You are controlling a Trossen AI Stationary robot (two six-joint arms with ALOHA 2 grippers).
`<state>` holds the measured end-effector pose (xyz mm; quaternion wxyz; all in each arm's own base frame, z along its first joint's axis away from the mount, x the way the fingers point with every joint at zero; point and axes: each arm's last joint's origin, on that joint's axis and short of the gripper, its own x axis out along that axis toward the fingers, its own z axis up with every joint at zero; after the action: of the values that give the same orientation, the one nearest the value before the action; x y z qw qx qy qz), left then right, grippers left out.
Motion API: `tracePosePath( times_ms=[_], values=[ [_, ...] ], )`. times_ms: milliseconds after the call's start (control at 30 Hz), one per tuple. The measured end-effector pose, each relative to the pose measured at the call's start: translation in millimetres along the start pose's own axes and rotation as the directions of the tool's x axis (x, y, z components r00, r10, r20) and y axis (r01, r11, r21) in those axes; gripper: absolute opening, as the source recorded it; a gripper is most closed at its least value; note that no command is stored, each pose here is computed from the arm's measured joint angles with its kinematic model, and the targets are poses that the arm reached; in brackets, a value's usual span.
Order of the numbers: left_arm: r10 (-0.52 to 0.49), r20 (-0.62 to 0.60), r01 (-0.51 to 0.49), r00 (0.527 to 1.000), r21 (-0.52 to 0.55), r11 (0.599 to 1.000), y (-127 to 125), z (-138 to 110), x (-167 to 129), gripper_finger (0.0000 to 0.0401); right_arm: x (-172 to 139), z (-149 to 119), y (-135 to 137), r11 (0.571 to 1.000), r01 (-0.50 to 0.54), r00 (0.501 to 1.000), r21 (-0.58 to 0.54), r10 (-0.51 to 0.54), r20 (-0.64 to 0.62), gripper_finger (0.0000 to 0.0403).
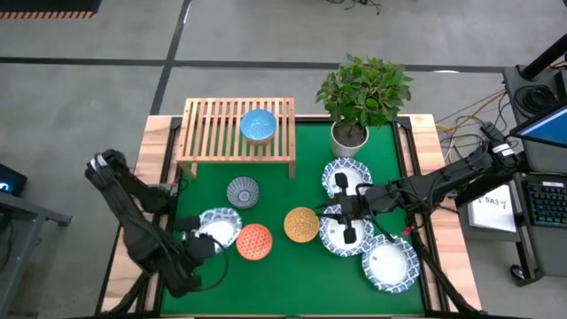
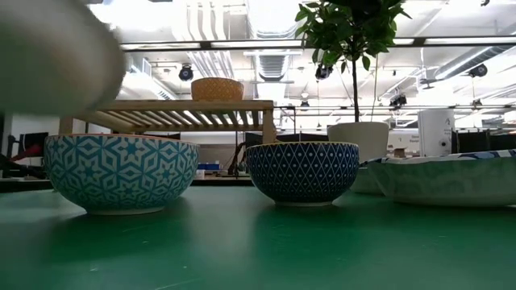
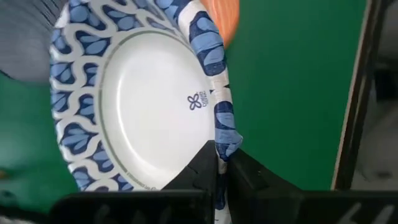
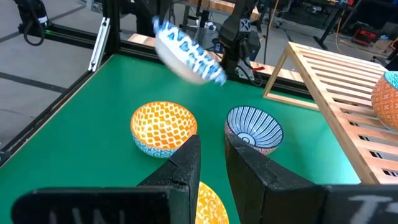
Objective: Place and stack bowls onto a shelf
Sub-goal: Put the left white bowl on the shelf
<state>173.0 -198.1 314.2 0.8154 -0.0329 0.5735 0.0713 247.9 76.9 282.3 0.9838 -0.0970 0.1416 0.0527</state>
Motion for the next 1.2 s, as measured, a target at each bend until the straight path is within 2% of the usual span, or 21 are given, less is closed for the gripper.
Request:
tracePosePath(
  times_ms=[100, 200, 300, 400, 700, 967, 1100, 1200],
  values=[
    [0.079, 0.083, -0.082, 0.993, 0.024, 0.996, 10.7, 10.3, -23.6, 0.0, 0.1, -1.3, 0.2, 1.0, 0.0, 1.0, -0.001, 0.0, -0.003, 0.0063],
    [0.195, 0.182, -0.204, 0.964, 0.033, 0.978, 25.1, 20.2, -40.5, 0.0, 0.3, -2.4, 0.3, 1.0, -0.001, 1.0, -0.002, 0.001, -0.007, 0.0063],
    [0.253, 0.275, -0.277, 0.928, 0.052, 0.96, 39.7, 32.5, -46.7, 0.0, 0.4, -3.0, 0.4, 1.0, -0.001, 1.0, -0.002, 0.001, -0.008, 0.0063],
    [0.346, 0.294, -0.366, 0.891, 0.014, 0.931, 63.8, 46.4, -44.5, 0.0, 0.4, -3.0, 0.4, 1.0, -0.001, 1.0, -0.002, 0.001, -0.008, 0.0063],
    [0.567, 0.102, -0.56, 0.817, -0.093, 0.824, 151.7, 74.8, -22.4, 0.0, 3.4, -5.4, 1.3, 1.0, -0.002, 1.0, 0.002, 0.002, -0.021, 0.0063],
    [0.655, -0.112, -0.664, 0.747, -0.118, 0.738, 223.4, 78.0, -8.2, 0.0, 8.4, -9.4, 3.0, 1.0, -0.004, 0.999, 0.008, 0.004, -0.042, 0.0063],
    [0.664, -0.176, -0.686, 0.727, -0.125, 0.717, 250.4, 78.1, 2.1, 0.0, 9.4, -10.0, 3.3, 1.0, -0.004, 0.999, 0.02, 0.004, -0.045, 0.0063],
    [0.645, -0.188, -0.669, 0.741, -0.123, 0.733, 264.1, 78.9, 11.0, 0.0, 9.4, -9.9, 3.3, 1.0, -0.003, 0.999, 0.025, 0.004, -0.043, 0.0063]
  ],
)
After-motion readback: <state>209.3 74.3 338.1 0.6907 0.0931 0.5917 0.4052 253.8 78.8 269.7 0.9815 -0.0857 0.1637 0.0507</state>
